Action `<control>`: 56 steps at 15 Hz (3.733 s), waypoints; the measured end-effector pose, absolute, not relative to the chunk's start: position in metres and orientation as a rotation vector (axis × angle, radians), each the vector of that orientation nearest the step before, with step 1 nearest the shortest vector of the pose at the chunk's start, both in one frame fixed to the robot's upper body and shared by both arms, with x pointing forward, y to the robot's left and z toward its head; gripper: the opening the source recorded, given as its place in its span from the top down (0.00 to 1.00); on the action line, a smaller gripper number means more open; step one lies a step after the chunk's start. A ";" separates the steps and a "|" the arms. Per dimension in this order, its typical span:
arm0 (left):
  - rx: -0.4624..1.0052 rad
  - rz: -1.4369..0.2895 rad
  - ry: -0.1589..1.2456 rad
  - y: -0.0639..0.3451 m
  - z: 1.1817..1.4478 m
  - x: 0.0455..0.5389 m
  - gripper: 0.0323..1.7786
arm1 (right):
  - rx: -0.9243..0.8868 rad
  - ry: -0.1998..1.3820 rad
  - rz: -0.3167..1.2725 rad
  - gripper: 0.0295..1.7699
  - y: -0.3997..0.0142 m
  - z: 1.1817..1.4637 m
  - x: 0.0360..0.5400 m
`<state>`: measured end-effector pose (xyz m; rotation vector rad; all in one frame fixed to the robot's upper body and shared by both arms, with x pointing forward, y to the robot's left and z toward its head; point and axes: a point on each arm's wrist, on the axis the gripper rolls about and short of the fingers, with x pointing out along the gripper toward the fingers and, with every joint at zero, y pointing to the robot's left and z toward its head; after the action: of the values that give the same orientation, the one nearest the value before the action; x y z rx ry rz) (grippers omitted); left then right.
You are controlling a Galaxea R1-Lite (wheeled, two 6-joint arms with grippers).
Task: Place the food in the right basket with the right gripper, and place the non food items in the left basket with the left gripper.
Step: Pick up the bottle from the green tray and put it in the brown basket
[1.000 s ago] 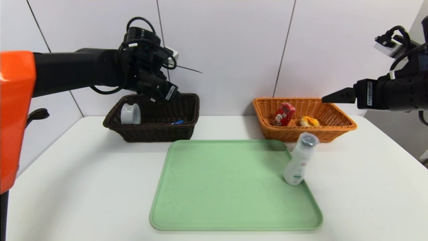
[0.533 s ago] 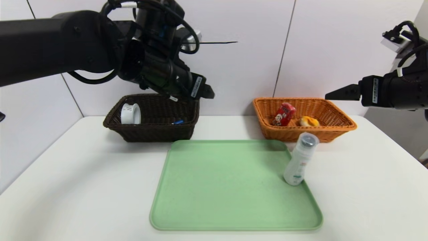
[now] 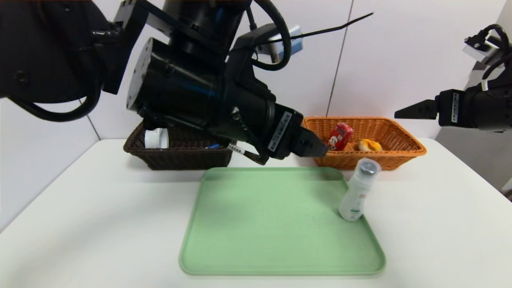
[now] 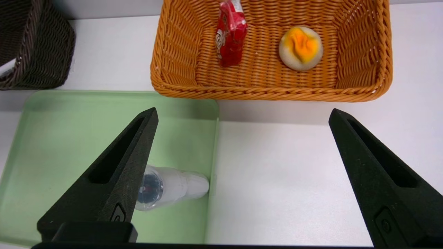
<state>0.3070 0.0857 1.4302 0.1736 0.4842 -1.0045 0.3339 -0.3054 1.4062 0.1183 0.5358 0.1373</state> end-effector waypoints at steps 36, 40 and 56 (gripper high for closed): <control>0.216 -1.411 0.197 -0.043 1.255 0.385 0.05 | 0.120 0.509 0.239 0.03 -0.300 1.414 0.316; 0.214 -1.411 0.196 -0.050 1.248 0.390 0.05 | 0.120 0.512 0.237 0.03 -0.300 1.413 0.316; 0.210 -1.379 0.171 -0.049 1.261 0.393 0.67 | 0.123 0.534 0.233 0.03 -0.301 1.406 0.314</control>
<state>0.3932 -0.0489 1.2608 0.2104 0.1711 -1.3793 0.3144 -0.3010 1.4063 0.1230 0.5339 0.2330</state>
